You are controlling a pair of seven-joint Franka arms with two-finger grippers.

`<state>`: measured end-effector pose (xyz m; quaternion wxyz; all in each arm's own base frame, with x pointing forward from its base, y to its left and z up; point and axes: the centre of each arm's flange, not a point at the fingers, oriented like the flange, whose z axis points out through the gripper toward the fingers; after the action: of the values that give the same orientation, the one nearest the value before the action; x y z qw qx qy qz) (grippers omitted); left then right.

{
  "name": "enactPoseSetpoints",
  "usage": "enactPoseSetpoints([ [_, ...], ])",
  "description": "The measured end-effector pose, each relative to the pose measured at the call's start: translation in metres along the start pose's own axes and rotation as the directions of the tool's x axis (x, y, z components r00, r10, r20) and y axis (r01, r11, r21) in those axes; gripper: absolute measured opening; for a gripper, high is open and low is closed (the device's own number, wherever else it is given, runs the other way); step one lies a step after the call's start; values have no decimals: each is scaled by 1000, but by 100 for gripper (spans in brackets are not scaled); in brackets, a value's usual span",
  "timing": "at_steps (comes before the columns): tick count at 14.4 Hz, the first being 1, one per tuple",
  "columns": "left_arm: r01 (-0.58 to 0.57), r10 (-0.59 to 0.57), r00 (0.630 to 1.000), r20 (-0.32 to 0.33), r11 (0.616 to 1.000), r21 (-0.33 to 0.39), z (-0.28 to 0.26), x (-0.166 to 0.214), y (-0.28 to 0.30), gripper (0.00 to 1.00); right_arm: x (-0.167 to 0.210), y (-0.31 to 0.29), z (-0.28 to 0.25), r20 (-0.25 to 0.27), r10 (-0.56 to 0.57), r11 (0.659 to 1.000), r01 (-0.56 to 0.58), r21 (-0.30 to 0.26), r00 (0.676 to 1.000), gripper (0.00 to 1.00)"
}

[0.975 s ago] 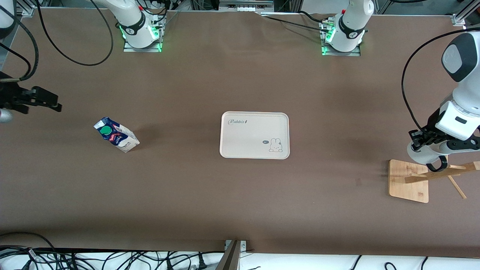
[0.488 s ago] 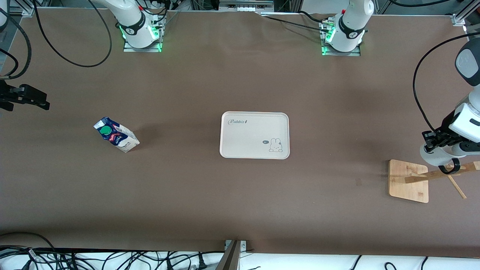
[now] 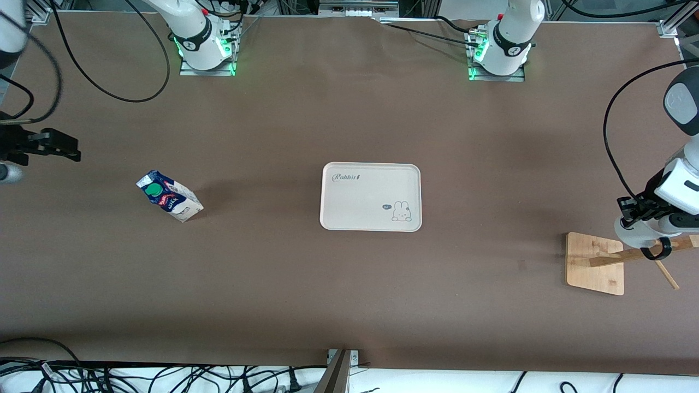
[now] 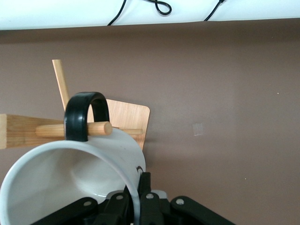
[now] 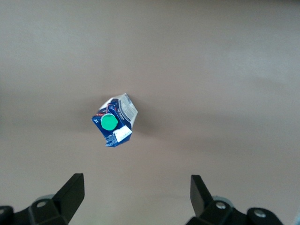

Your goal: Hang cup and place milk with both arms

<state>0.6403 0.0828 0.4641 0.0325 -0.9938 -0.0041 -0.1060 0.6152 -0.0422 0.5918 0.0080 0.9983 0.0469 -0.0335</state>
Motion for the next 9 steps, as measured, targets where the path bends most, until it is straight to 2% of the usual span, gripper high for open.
enactPoseSetpoints([
  [2, 0, 0, 1000, 4, 1000, -1, 4, 0, 0, 28, 2, 18, -4, -53, 29, 999, -28, 31, 998, 100],
  [4, -1, 1, 1000, -1, 1000, -1, 4, 1, 0, 47, 4, 21, -7, -82, 89, 996, -88, 23, 993, 100],
  [7, -11, 11, 1000, -9, 1000, -3, -5, 4, 7, 75, -1, 17, -11, -60, 121, 991, -124, -41, 991, 100],
  [9, -27, 27, 1000, 7, 1000, -11, -22, 4, 30, 95, -11, 19, -12, -16, 130, 991, -130, -36, 991, 100],
])
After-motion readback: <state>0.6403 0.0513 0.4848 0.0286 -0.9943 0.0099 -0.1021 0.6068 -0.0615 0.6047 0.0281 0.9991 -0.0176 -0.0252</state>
